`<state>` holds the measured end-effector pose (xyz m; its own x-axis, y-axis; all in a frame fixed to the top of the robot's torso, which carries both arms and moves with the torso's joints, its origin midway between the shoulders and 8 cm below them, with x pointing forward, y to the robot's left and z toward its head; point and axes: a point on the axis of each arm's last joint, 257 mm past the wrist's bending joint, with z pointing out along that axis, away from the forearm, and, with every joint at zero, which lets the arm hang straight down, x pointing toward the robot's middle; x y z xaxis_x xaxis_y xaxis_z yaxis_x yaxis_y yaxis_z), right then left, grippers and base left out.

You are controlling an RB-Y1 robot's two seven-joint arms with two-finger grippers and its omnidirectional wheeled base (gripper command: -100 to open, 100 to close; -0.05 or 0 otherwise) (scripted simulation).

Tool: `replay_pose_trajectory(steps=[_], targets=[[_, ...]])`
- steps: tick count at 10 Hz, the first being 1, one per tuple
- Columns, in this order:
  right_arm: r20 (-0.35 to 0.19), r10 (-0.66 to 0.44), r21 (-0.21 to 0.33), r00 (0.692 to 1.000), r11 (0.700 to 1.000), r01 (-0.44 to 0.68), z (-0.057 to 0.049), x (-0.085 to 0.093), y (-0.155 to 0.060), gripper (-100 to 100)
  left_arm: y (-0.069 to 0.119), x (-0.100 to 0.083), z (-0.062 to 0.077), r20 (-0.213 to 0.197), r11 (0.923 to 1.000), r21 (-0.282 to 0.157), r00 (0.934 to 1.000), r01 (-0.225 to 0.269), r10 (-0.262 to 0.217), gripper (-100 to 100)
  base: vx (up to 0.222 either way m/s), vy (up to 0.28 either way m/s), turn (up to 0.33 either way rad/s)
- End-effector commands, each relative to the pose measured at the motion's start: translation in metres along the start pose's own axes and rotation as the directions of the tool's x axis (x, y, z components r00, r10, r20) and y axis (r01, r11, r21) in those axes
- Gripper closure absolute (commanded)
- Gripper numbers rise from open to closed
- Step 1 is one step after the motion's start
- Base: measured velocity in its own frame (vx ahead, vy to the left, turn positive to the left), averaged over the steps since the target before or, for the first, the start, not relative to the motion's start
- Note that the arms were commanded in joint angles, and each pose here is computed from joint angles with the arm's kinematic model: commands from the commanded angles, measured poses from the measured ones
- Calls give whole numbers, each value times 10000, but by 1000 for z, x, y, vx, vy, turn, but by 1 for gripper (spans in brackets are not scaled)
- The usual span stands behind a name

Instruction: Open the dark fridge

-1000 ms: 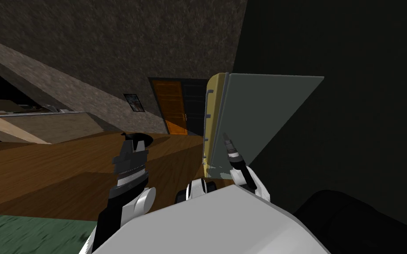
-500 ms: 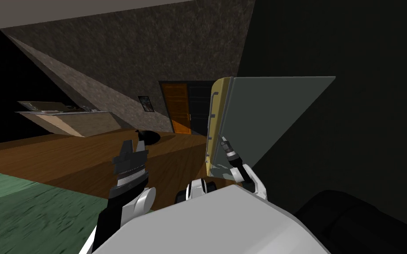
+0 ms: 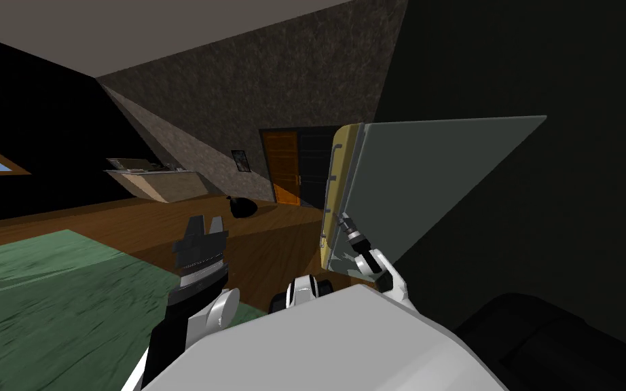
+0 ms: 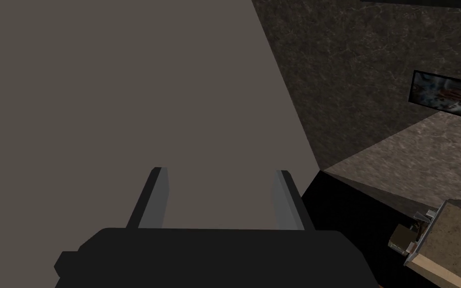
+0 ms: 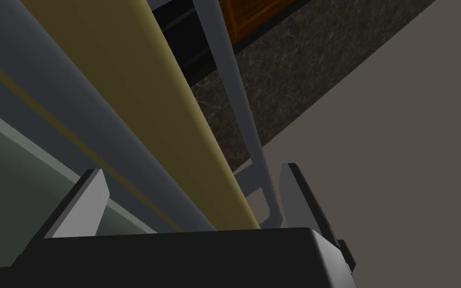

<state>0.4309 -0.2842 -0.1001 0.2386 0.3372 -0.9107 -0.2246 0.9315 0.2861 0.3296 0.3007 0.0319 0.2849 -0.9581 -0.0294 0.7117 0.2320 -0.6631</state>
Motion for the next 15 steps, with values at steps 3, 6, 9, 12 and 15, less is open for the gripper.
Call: replay_pose_trajectory(steps=[3, 6, 9, 12, 15], targets=[[-1469, -2791, 747, 9490, 9535, 2920, 3, 35, -55, -100, 0, 0, 0, 0, 10000, 0, 10000, 0, 0, 0, -54, 54, 171], [-2473, -4379, 978, 8644, 8762, 4719, 1, 51, -94, -100, 0, 0, 0, 0, 10000, 0, 10000, 0, 0, 0, -57, 49, 173], [-3508, -5709, 1019, 7423, 7647, 6362, -3, 61, -137, -100, 0, 0, 0, 0, 10000, -1, 10000, -1, 1, 0, -54, 49, 162], [-4014, -6275, 951, 6671, 6959, 7118, -6, 64, -160, -100, 0, 0, 0, 0, 10000, -1, 10000, -1, 1, 0, -47, 51, 101], [-5235, -7270, 560, 4443, 4910, 8694, -15, 60, -220, -100, 0, 0, 0, 0, 10000, 0, 10000, 0, 0, 0, -47, 64, 228]])
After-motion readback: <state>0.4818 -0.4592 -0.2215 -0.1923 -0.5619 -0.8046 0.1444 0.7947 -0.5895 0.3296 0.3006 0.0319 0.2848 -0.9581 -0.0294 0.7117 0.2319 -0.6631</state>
